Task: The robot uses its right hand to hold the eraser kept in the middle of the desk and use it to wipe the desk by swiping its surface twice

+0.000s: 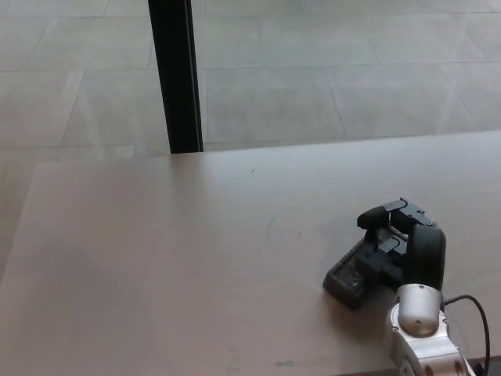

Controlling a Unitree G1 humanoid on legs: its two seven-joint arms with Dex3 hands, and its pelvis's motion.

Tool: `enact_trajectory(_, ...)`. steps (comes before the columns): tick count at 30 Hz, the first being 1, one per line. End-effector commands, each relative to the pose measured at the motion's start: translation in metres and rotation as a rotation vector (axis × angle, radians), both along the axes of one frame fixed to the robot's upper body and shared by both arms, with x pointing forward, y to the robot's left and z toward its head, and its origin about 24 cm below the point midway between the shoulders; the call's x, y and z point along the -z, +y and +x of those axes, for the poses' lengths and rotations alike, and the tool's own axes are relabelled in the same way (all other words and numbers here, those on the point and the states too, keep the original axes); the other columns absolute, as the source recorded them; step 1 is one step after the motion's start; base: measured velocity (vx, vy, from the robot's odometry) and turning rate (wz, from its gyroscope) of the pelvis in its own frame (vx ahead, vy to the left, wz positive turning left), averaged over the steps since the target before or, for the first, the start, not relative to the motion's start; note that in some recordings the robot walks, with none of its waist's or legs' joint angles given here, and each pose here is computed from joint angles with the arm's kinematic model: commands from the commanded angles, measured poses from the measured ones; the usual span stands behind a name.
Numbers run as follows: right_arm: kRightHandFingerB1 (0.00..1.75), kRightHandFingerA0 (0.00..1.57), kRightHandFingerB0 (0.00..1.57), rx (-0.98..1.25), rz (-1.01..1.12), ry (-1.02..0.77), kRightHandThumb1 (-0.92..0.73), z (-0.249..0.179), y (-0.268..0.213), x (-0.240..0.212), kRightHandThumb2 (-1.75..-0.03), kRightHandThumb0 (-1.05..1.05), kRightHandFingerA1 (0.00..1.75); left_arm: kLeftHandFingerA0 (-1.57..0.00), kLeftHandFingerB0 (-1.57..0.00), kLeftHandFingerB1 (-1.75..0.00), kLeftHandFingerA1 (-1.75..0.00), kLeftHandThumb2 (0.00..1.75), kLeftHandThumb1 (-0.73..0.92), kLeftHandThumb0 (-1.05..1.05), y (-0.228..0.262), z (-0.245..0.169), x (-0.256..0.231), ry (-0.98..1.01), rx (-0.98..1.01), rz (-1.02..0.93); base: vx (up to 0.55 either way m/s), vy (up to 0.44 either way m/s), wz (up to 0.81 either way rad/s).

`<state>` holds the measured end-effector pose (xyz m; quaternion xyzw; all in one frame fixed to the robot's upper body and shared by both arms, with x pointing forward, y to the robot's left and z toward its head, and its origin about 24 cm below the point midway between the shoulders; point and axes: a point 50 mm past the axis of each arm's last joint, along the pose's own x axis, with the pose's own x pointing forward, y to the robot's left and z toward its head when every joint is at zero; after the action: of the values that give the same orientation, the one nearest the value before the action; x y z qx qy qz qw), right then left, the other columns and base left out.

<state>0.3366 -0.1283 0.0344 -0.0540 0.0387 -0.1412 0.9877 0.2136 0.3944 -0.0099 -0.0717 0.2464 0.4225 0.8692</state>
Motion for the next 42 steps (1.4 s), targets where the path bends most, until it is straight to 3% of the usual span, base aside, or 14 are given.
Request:
enact_trajectory(1, 1.66, 1.0, 0.83, -0.174, -0.082, 0.195, -0.48, -0.02, 0.019, 0.036, -1.29, -0.25, 1.75, -0.37, -0.29, -0.74, -1.02, 0.68, 0.92, -0.74, 0.005, 0.003, -0.007, -0.022, -0.024, 0.026, 0.0, 0.0, 0.0)
enact_trajectory(6, 1.6, 0.98, 0.82, -0.252, -0.168, 0.16, -0.47, -0.023, 0.026, 0.037, -1.29, -0.3, 1.73, -0.36, -0.3, -0.71, -0.96, 0.69, 0.92, -0.73, 0.006, 0.005, -0.01, -0.017, -0.018, 0.042, 0.0, 0.0, 0.0)
enact_trajectory(7, 1.66, 0.95, 0.81, -0.272, -0.195, 0.156, -0.55, -0.023, 0.026, 0.037, -1.13, -0.35, 1.75, -0.38, -0.28, -0.7, -0.94, 0.72, 0.92, -0.73, 0.006, 0.005, -0.01, -0.018, -0.018, 0.042, 0.0, 0.0, 0.0)
enact_trajectory(11, 1.65, 0.94, 0.79, -0.342, -0.281, 0.144, -0.6, -0.025, 0.028, 0.038, -1.05, -0.36, 1.75, -0.41, -0.31, -0.72, -0.94, 0.72, 0.92, -0.73, 0.006, 0.008, -0.013, 0.0, 0.0, 0.075, 0.0, 0.0, 0.0)
enact_trajectory(17, 1.63, 0.98, 0.83, -0.441, -0.331, 0.117, -0.5, -0.031, 0.041, 0.033, -1.2, -0.35, 1.75, -0.41, -0.31, -0.74, -0.95, 0.7, 0.92, -0.73, 0.004, 0.013, -0.015, -0.012, -0.016, 0.076, 0.0, 0.0, 0.0)
enact_trajectory(29, 1.72, 0.97, 0.79, -0.541, -0.379, 0.101, -0.45, -0.035, 0.043, 0.027, -1.3, -0.38, 1.75, -0.43, -0.3, -0.78, -1.03, 0.68, 0.92, -0.74, 0.004, 0.012, -0.014, -0.013, -0.018, 0.069, 0.0, 0.0, 0.0)
enact_trajectory(31, 1.66, 0.96, 0.81, -0.542, -0.394, 0.102, -0.45, -0.033, 0.036, 0.025, -1.31, -0.33, 1.75, -0.41, -0.29, -0.79, -1.03, 0.71, 0.92, -0.72, 0.003, 0.012, -0.013, -0.017, -0.018, 0.063, 0.0, 0.0, 0.0)
enact_trajectory(33, 1.66, 0.94, 0.79, -0.505, -0.421, 0.125, -0.53, -0.022, 0.014, 0.02, -1.17, -0.34, 1.75, -0.44, -0.3, -0.8, -1.06, 0.69, 0.92, -0.73, 0.004, 0.01, -0.013, -0.019, -0.022, 0.064, 0.0, 0.0, 0.0)
enact_trajectory(35, 1.64, 0.95, 0.82, -0.467, -0.426, 0.117, -0.49, -0.014, -0.001, 0.012, -1.25, -0.32, 1.75, -0.44, -0.3, -0.79, -1.05, 0.69, 0.92, -0.73, 0.005, 0.01, -0.013, -0.016, -0.021, 0.065, 0.0, 0.0, 0.0)
enact_trajectory(37, 1.69, 0.96, 0.79, -0.404, -0.431, 0.123, -0.57, -0.004, -0.021, 0.002, -1.06, -0.31, 1.75, -0.42, -0.29, -0.77, -1.0, 0.7, 0.92, -0.72, 0.004, 0.011, -0.013, -0.019, -0.017, 0.063, 0.0, 0.0, 0.03)
enact_trajectory(39, 1.74, 0.95, 0.73, -0.358, -0.449, 0.14, -0.55, 0.003, -0.04, -0.003, -1.02, -0.29, 1.75, -0.41, -0.3, -0.79, -0.99, 0.7, 0.92, -0.71, 0.004, 0.011, -0.012, -0.011, -0.006, 0.071, 0.0, 0.0, 0.0)
enact_trajectory(40, 1.64, 0.96, 0.81, -0.33, -0.45, 0.138, -0.52, 0.006, -0.048, -0.006, -1.02, -0.28, 1.75, -0.41, -0.3, -0.78, -1.0, 0.71, 0.92, -0.71, 0.003, 0.01, -0.012, -0.011, -0.008, 0.07, 0.0, 0.0, 0.0)
enact_trajectory(41, 1.62, 0.97, 0.78, -0.283, -0.428, 0.144, -0.59, 0.009, -0.062, -0.011, -1.06, -0.27, 1.75, -0.39, -0.26, -0.77, -1.03, 0.68, 0.92, -0.73, 0.003, 0.01, -0.012, -0.016, -0.018, 0.066, 0.0, 0.0, 0.0)
enact_trajectory(42, 1.26, 1.23, 0.99, -0.245, -0.403, 0.171, -0.54, 0.011, -0.076, -0.018, -1.12, -0.32, 1.4, -0.38, -0.25, -0.77, -1.03, 0.68, 0.92, -0.73, 0.003, 0.009, -0.011, -0.026, -0.033, 0.057, 0.0, 0.0, 0.0)
